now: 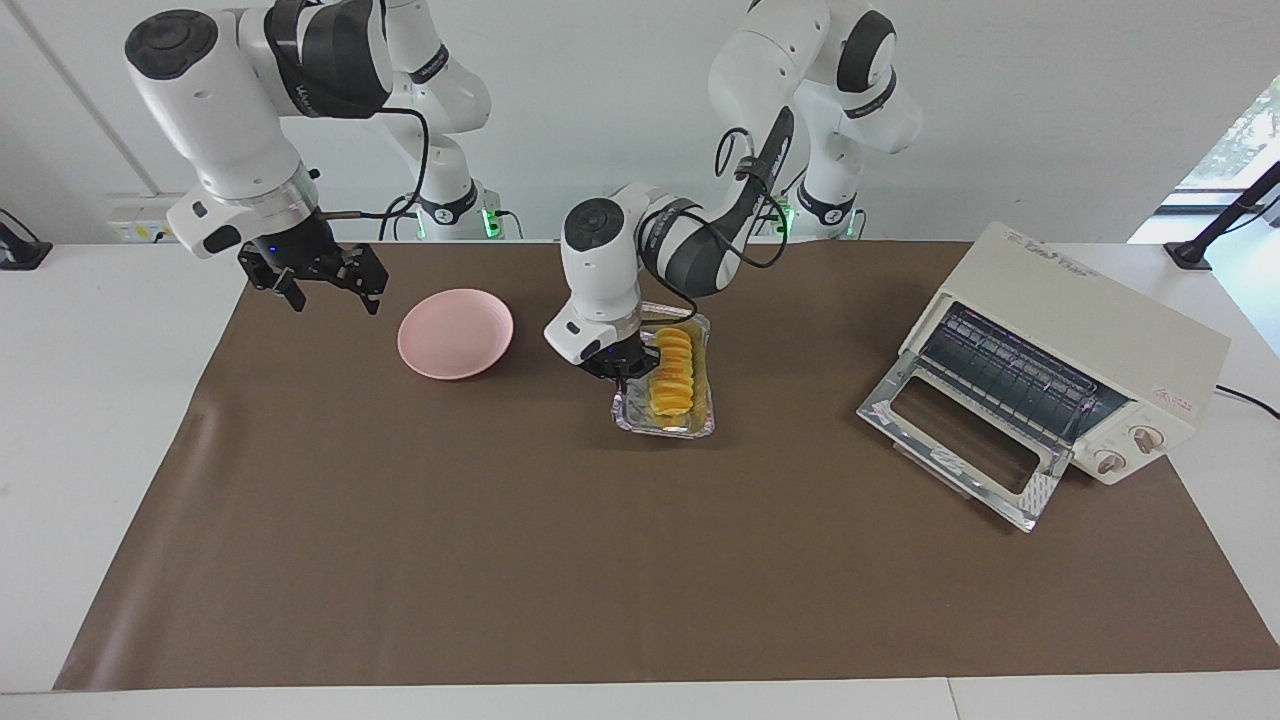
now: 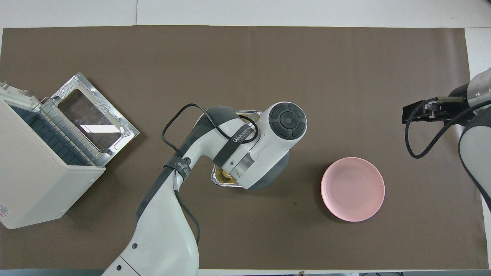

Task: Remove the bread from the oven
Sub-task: 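Pull the foil tray out and set it on the table center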

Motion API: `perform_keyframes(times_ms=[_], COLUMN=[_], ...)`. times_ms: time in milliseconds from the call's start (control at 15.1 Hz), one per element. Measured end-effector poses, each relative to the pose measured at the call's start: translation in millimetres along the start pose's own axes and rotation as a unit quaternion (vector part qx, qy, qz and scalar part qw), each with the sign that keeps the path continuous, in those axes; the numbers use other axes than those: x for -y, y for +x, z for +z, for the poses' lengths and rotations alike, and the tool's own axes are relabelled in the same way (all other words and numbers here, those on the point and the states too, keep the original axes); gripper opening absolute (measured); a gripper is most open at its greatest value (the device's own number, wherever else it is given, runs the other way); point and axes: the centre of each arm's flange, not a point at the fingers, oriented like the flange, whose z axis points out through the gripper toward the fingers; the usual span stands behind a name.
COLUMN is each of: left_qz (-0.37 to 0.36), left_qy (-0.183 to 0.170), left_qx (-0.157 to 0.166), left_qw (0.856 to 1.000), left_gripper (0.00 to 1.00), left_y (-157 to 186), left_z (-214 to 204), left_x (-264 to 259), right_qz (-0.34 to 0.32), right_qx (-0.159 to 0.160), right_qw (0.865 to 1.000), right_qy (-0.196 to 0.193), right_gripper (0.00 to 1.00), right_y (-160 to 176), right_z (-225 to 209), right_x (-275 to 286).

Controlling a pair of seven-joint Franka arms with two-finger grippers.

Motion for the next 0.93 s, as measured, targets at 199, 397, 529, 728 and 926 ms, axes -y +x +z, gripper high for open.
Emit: perform_keyframes(times_ms=[199, 397, 529, 728, 926], left_qz=[0.010, 0.006, 0.000, 0.001, 0.007], left_qy=[0.028, 0.028, 0.025, 0.026, 0.038], left_qx=[-0.010, -0.020, -0.024, -0.033, -0.045], left_qw=[0.999, 0.999, 0.999, 0.999, 0.998], left_gripper=[0.02, 0.02, 0.02, 0.17, 0.51], left_y=[-11, -11, -9, -7, -4], left_z=[18, 22, 21, 21, 19], left_x=[-17, -21, -20, -20, -18], right_qz=[0.000, 0.000, 0.000, 0.000, 0.000], right_qx=[0.000, 0.000, 0.000, 0.000, 0.000], right_qw=[1.000, 1.000, 1.000, 1.000, 1.000], right_qy=[0.000, 0.000, 0.000, 0.000, 0.000], right_gripper=[1.00, 1.00, 1.00, 1.00, 1.00], right_y=[0, 0, 0, 0, 0], right_z=[0, 0, 0, 0, 0], right_x=[0, 0, 0, 0, 0])
